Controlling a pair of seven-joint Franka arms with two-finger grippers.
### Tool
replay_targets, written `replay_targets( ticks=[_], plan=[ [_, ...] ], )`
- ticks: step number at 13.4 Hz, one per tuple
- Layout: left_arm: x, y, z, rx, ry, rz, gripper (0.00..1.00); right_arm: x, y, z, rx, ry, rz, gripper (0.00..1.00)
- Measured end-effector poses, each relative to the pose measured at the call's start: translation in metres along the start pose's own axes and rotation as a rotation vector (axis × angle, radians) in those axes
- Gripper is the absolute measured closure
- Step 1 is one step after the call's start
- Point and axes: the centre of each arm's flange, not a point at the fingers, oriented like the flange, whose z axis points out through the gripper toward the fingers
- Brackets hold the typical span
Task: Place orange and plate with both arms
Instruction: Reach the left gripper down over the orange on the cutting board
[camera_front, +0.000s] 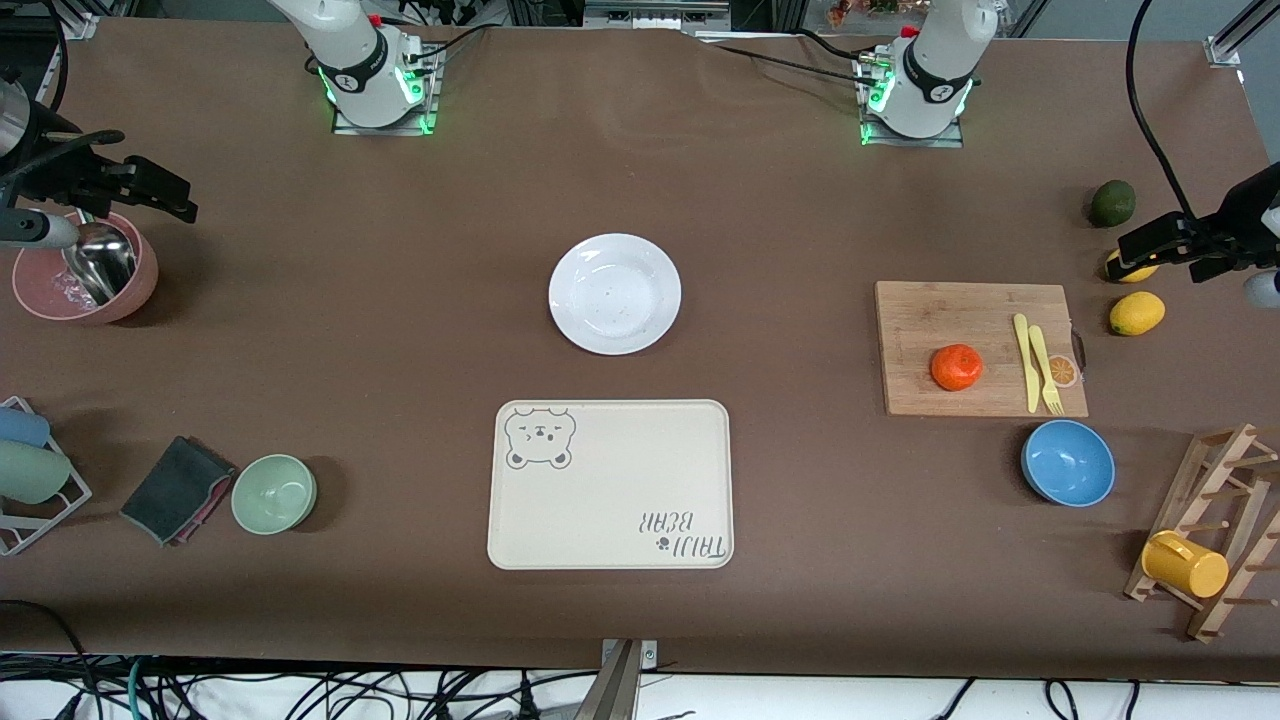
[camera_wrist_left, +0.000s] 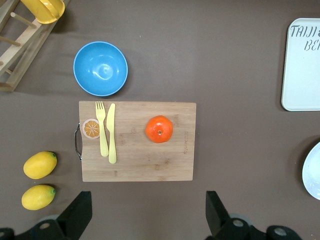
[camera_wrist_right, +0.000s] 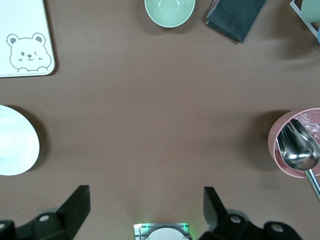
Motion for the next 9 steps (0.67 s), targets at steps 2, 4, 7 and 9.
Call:
replay_targets(
  ticks=[2,4,7,9],
  plan=[
    [0.003,0.0,0.005,0.0,-0.008,0.0,0.0,0.0,0.0,0.0,0.0,0.0,0.0,0.0],
    [0.013,-0.001,0.023,0.001,-0.034,-0.002,0.0,0.0,0.0,0.0,0.0,0.0,0.0,0.0],
    [0.043,0.001,0.085,0.004,-0.119,0.001,0.0,0.0,0.0,0.0,0.0,0.0,0.0,0.0],
    [0.064,0.002,0.141,0.007,-0.188,0.003,0.0,0.0,0.0,0.0,0.0,0.0,0.0,0.0]
  ],
)
